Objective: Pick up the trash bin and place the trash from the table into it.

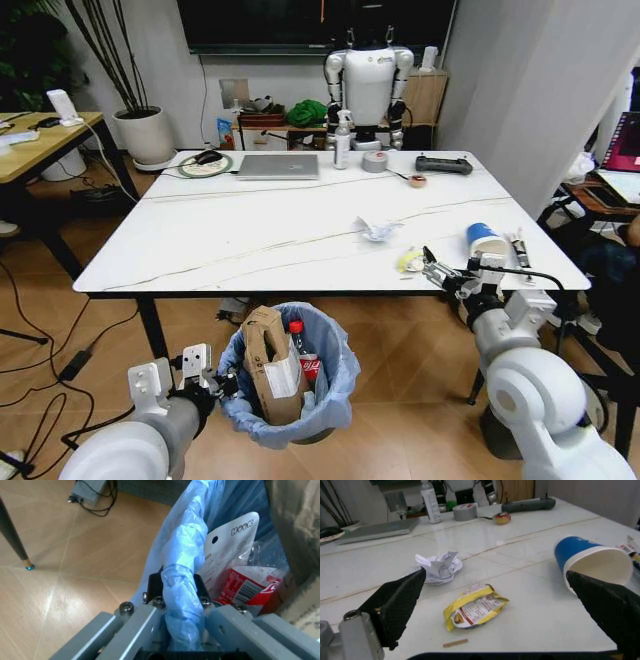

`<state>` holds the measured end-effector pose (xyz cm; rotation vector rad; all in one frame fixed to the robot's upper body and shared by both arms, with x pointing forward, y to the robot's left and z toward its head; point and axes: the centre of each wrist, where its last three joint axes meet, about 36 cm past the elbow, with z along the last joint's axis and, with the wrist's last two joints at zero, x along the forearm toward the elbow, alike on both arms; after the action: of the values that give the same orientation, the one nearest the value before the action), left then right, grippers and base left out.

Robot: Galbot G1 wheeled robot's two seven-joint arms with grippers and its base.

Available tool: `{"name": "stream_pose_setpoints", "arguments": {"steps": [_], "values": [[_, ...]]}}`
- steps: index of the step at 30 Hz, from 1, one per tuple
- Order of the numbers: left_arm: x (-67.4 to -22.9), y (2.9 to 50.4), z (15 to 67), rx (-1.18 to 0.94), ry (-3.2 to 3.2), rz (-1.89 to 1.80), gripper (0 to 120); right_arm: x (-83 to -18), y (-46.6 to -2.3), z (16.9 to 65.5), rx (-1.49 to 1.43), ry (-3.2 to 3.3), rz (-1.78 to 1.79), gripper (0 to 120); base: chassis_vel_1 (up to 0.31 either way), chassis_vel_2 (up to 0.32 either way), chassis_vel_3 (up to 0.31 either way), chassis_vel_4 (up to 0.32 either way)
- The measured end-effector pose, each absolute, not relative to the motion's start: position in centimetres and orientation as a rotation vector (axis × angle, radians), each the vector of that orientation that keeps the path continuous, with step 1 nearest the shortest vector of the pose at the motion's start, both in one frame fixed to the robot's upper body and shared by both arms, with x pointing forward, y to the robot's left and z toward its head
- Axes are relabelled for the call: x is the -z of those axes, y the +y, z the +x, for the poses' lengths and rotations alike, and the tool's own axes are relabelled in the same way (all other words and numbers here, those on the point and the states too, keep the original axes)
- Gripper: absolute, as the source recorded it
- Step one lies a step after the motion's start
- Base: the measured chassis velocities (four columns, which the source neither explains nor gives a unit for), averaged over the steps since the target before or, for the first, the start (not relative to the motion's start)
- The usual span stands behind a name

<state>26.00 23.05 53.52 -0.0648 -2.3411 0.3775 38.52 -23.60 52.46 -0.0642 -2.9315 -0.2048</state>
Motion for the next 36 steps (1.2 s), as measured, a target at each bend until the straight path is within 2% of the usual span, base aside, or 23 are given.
{"name": "stream_pose_setpoints", "arguments": {"steps": [3,12,22,25,27,29,33,35,36], "values": [[-53.5,23.1,26.0,-0.366,-2.34,-0.063,0,-51.9,-23.1,41.5,0.273,-2.855,-0.055,100,0.055,0.059,-0.058,-0.024],[-53.4,23.1,25.9,-0.359,-2.336,-0.058,0,-50.2,-21.3,45.7,0.327,-2.728,-0.09,100,0.032,0.036,-0.029,-0.022],[-53.5,23.2,25.9,-0.361,-2.339,-0.054,0,-48.9,-21.3,47.0,0.289,-2.702,-0.147,100,0.0,0.0,0.0,0.0],[-53.5,23.2,25.9,-0.361,-2.34,-0.054,0,-48.9,-21.2,47.3,0.274,-2.703,-0.141,88,0.0,0.0,0.0,0.0],[-53.5,23.2,25.9,-0.361,-2.341,-0.054,0,-48.9,-21.2,47.3,0.271,-2.703,-0.14,87,0.0,0.0,0.0,0.0],[-53.5,23.2,26.0,-0.362,-2.343,-0.055,0,-48.7,-21.2,47.6,0.259,-2.698,-0.137,75,0.0,0.0,0.0,0.0],[-53.6,23.2,26.0,-0.364,-2.343,-0.055,0,-48.4,-21.3,48.0,0.237,-2.694,-0.144,60,0.0,0.0,0.0,0.0],[-53.6,23.2,26.0,-0.364,-2.343,-0.055,0,-48.3,-21.3,48.0,0.225,-2.694,-0.148,57,0.0,0.0,0.0,0.0],[-53.6,23.2,26.0,-0.365,-2.343,-0.056,0,-48.2,-21.4,48.1,0.207,-2.693,-0.155,50,0.0,0.0,0.0,0.0]]}}
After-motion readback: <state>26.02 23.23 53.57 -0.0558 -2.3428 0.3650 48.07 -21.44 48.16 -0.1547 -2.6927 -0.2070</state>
